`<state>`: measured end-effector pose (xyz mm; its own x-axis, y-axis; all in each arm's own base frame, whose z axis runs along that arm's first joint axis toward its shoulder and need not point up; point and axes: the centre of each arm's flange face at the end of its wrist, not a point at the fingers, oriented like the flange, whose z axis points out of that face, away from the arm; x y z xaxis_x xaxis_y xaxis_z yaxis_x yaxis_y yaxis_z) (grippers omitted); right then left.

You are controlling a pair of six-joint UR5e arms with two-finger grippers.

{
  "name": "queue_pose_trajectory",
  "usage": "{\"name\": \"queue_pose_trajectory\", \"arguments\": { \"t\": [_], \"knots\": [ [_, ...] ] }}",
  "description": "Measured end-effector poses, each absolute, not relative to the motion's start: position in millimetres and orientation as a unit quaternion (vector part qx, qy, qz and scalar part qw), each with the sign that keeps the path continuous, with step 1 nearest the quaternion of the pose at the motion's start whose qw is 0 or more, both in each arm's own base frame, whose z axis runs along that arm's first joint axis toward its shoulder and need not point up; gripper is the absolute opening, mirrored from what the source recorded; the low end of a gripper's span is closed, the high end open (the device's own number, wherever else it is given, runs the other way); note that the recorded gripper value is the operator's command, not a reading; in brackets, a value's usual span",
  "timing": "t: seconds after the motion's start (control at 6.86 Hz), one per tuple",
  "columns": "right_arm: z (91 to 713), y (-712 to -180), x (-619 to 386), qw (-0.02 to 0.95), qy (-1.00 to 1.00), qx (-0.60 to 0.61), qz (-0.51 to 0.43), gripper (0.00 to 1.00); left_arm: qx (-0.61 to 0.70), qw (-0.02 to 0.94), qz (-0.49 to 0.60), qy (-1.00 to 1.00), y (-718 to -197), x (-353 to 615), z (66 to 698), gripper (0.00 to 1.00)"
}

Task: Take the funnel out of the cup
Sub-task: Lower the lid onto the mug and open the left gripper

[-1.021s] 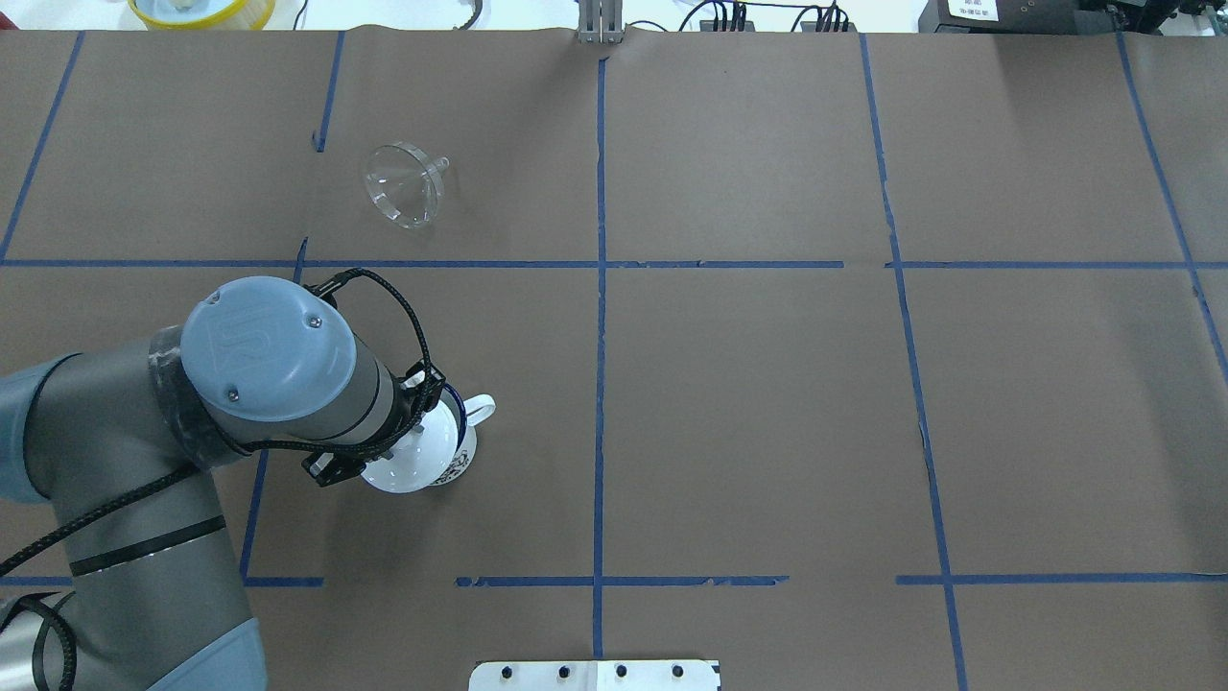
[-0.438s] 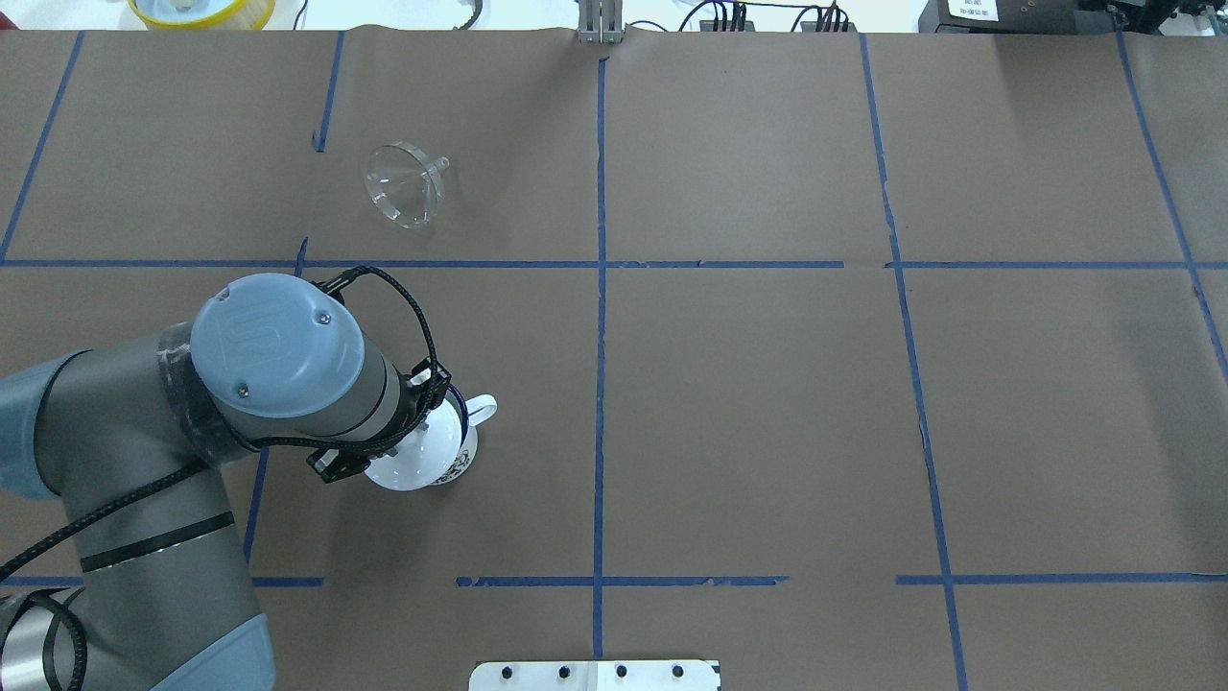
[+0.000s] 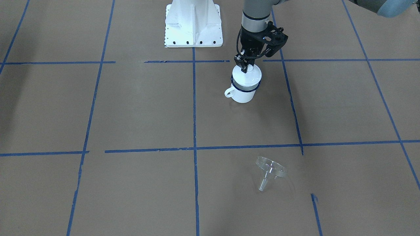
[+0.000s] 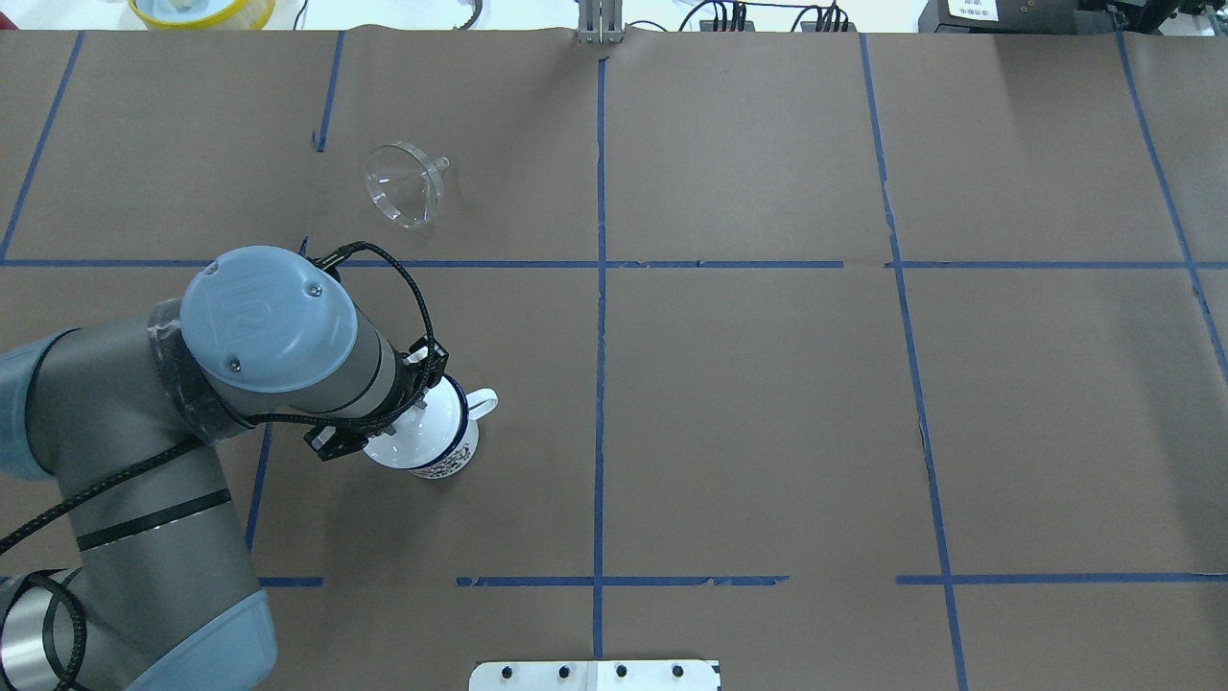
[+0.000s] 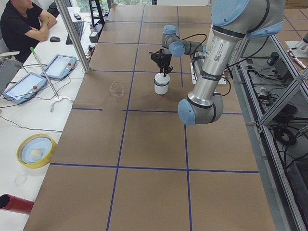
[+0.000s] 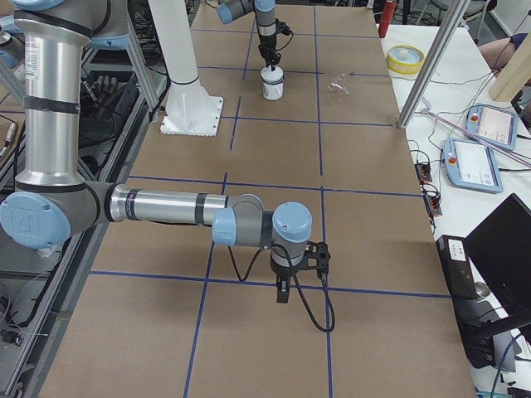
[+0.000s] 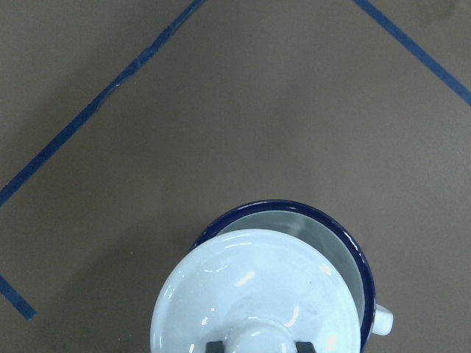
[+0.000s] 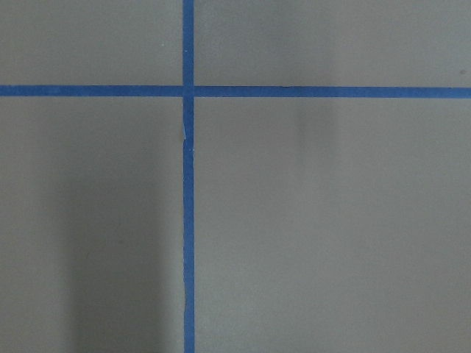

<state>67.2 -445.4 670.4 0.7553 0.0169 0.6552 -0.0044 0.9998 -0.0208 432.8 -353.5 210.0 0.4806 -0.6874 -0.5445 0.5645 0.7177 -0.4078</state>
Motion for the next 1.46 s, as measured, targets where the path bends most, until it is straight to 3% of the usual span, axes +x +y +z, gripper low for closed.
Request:
{"name": "queue_pose_trajectory", "arguments": {
  "t": [1.31, 1.46],
  "knots": [
    [670.1, -445.4, 67.2, 0.937, -0.35, -0.009, 0.006, 1.0, -0.082, 0.86, -0.361, 0.35, -363.6, 448.1, 217.7, 0.0],
    [670.3, -445.4, 67.1, 0.937, -0.35, -0.009, 0.006, 1.0, -0.083, 0.86, -0.361, 0.35, -363.6, 448.5, 217.7, 0.2]
  ]
}}
